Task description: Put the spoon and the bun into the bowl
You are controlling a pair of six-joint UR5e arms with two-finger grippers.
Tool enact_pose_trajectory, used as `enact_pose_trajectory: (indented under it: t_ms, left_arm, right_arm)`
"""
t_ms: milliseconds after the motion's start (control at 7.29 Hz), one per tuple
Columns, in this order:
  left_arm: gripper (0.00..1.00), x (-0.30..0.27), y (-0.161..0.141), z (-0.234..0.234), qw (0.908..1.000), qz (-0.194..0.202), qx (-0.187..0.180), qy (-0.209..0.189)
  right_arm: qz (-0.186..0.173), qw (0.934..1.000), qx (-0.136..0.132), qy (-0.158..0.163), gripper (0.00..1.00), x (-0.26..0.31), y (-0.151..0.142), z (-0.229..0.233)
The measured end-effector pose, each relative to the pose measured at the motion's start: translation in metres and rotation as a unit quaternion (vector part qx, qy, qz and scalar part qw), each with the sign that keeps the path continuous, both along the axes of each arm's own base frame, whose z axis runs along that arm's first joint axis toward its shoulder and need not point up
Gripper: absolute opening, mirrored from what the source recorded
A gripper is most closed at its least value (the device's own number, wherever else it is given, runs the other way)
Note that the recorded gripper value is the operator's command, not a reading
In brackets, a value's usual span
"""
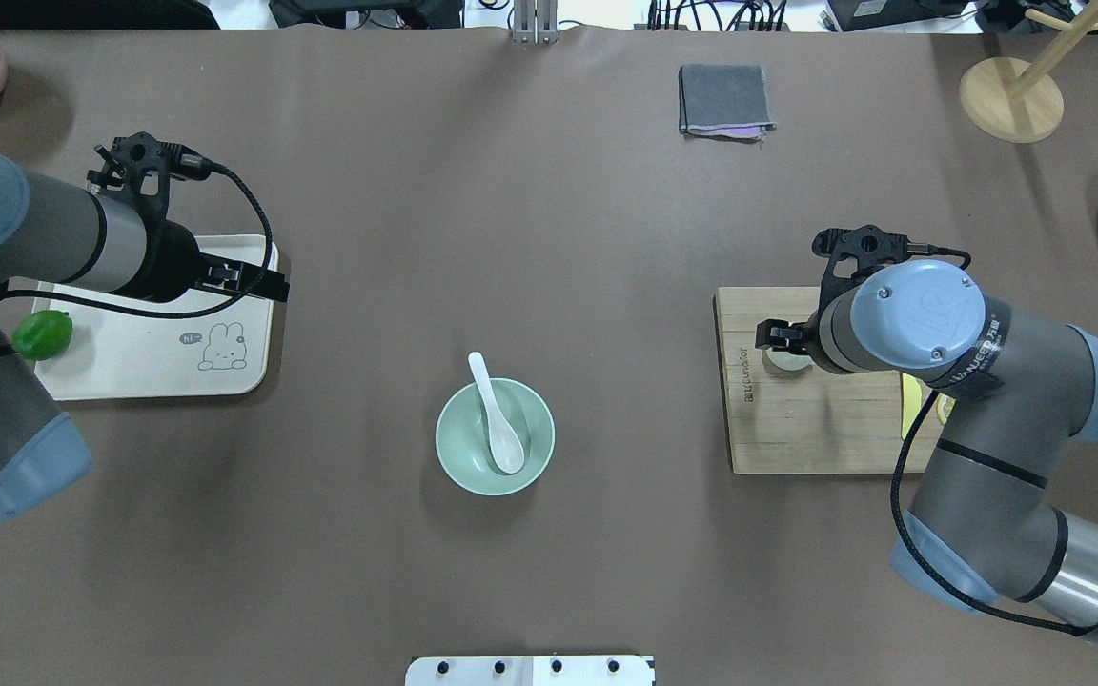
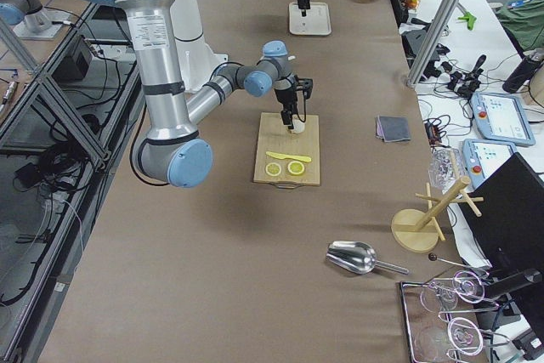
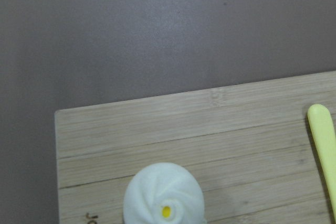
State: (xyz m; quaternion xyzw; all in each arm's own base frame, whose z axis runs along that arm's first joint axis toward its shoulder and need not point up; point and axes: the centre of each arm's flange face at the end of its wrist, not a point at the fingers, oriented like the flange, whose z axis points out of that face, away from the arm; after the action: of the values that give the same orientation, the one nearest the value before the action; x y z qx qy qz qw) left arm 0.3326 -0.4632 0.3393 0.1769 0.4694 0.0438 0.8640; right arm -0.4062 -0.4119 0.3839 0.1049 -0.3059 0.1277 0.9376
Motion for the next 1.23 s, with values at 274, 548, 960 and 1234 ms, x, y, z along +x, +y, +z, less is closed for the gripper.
enact_pose_trajectory:
  t_ms: [274, 548, 960, 1234]
  left_arm:
    - [0.98, -0.002, -0.001, 0.002, 1.0000, 0.000, 0.001, -0.002]
    - [0.98, -0.003, -0.001, 0.003, 1.0000, 0.000, 0.000, -0.002]
    - [0.98, -0.004, 0.000, 0.006, 1.0000, 0.000, -0.001, -0.004]
    - [0.98, -0.003, 0.000, 0.006, 1.0000, 0.000, -0.001, -0.004]
  right_arm:
    - [0.000, 1.0000, 0.004, 0.003, 0.61, -0.009, -0.001, -0.001]
    - [0.001, 1.0000, 0.006, 0.004, 0.56, -0.018, -0.004, -0.003]
    - [0.001, 0.9999, 0.006, 0.013, 0.00, -0.024, -0.006, 0.004]
    - [0.003, 0.9999, 0.010, 0.007, 0.00, -0.028, -0.008, -0.005]
